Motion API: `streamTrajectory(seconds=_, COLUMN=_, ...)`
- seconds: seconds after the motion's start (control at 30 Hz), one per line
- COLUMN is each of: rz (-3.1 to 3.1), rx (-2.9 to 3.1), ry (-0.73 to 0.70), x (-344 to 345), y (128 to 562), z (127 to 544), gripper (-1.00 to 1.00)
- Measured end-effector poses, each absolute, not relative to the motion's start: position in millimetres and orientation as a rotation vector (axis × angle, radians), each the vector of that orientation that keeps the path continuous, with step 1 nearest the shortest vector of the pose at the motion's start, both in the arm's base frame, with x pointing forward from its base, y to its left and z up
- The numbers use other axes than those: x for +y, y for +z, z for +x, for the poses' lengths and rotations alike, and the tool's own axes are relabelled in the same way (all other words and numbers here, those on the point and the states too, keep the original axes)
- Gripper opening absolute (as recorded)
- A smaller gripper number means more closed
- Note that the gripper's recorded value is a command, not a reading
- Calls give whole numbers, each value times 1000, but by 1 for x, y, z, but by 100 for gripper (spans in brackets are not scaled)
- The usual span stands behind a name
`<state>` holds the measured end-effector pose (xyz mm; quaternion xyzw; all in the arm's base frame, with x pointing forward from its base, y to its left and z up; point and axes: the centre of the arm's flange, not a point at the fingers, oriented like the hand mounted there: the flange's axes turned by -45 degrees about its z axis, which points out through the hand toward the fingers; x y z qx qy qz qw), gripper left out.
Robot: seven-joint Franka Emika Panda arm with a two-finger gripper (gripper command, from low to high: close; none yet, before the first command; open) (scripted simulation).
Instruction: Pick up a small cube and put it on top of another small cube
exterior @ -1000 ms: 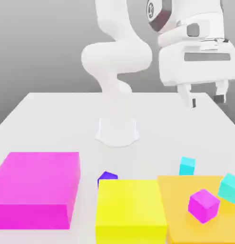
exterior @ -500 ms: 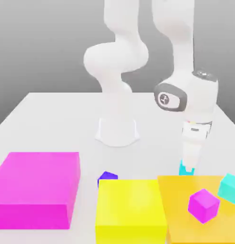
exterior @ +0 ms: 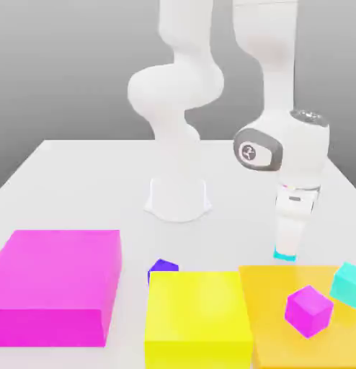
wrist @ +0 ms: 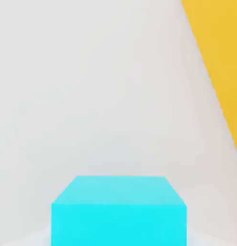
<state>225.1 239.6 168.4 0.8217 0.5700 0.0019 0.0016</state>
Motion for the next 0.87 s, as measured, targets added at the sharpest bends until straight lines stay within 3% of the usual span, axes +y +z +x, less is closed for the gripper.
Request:
streamTrajectory(seconds=0.13, rz=2575, rx=1800, ry=0, x=241, y=191, z=228, gripper=-100)
streamTrajectory(seconds=0.6, rz=2510, rx=1898, ry=-2, x=301, y=289, z=375, gripper=-100)
streamTrajectory(seconds=0.73, rz=2500, rx=1905, ry=-2, x=305, y=251, z=387, gripper=-100)
streamTrajectory(seconds=0.77, rz=2499, rx=1906, ry=-2, x=305, y=240, z=386, gripper=100)
streamTrajectory(seconds=0.87, rz=2499, rx=1906, ry=-2, x=305, y=240, z=386, gripper=100)
